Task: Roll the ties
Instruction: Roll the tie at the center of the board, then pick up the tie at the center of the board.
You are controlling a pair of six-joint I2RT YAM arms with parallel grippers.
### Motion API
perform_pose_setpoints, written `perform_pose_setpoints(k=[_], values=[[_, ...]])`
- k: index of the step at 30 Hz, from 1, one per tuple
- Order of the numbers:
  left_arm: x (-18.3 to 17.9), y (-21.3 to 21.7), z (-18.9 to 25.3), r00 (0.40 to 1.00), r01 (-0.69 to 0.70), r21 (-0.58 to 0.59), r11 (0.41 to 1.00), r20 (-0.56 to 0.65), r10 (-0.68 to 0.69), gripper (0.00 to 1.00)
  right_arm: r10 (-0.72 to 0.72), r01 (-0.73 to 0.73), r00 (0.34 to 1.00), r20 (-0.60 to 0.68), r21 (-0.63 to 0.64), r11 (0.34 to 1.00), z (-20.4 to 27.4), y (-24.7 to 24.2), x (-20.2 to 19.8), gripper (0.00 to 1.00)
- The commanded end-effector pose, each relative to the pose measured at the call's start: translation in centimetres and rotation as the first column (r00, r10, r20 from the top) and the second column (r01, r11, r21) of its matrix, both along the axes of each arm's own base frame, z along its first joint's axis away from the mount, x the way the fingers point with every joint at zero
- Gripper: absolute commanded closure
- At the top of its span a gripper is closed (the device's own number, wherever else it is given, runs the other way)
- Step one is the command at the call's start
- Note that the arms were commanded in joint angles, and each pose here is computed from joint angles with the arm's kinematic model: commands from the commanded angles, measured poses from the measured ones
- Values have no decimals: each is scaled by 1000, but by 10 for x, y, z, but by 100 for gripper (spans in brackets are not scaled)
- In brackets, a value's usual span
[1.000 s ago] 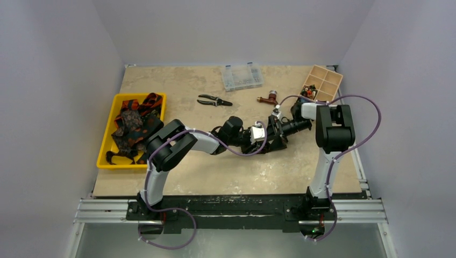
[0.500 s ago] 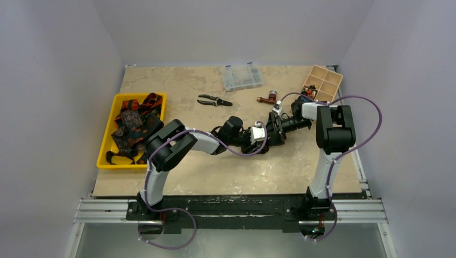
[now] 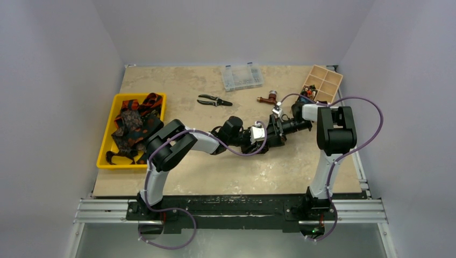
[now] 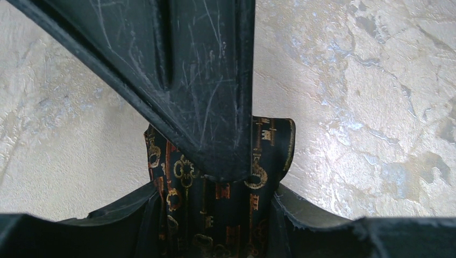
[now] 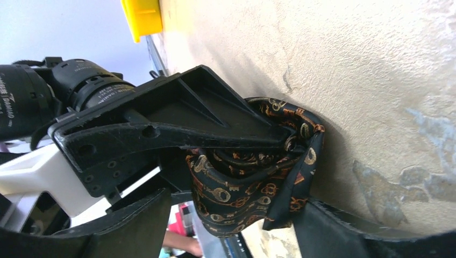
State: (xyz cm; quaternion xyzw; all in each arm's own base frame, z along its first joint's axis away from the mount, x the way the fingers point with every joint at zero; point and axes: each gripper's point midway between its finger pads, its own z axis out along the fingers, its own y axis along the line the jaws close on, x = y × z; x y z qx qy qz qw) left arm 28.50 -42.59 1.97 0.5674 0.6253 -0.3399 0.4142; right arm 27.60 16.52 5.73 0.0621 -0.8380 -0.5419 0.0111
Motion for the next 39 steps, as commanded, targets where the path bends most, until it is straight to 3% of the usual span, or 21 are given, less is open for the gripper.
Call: perform_pose_setpoints(k=[1, 8, 10, 12, 13, 20, 22, 24, 25, 33, 39], values=[[-25, 56, -78, 985, -29, 267, 963, -155, 73, 99, 5, -4, 999, 52, -11, 1000, 7, 1, 1, 27], [-25, 55, -77, 984, -30, 262, 965, -161, 74, 95, -1, 5, 998, 63, -65, 998, -6, -2, 7, 53], [-25, 54, -76, 984, -29, 259, 966, -164, 73, 90, -2, 7, 998, 67, -75, 997, -8, -3, 9, 69], [-26, 52, -73, 985, -21, 244, 969, -164, 63, 79, -1, 8, 997, 76, -88, 996, -10, -4, 11, 94], [-26, 51, -70, 986, -21, 229, 973, -158, 58, 73, 0, 8, 997, 82, -96, 995, -10, -5, 12, 100], [-16, 38, -32, 995, -11, 65, 998, -97, 18, 31, 16, -3, 994, 108, -115, 993, -8, -7, 9, 100], [-12, 34, -18, 998, -11, 12, 1000, -54, 12, 27, 25, -12, 993, 113, -114, 993, -7, -8, 6, 100], [-12, 32, -6, 1000, -4, -32, 999, -22, 3, 8, 30, -16, 992, 122, -114, 993, -5, -8, 4, 100], [-10, 30, 3, 1000, -7, -63, 998, 4, 7, 4, 32, -18, 991, 127, -112, 994, -4, -8, 3, 100], [3, 27, 8, 998, -41, -44, 998, 48, 43, 0, 62, -51, 989, 138, -86, 995, 3, -3, -12, 100], [-5, 7, 1, 999, 25, -54, 998, 24, -24, 0, 69, -57, 982, 174, -73, 996, 12, 4, -12, 100]])
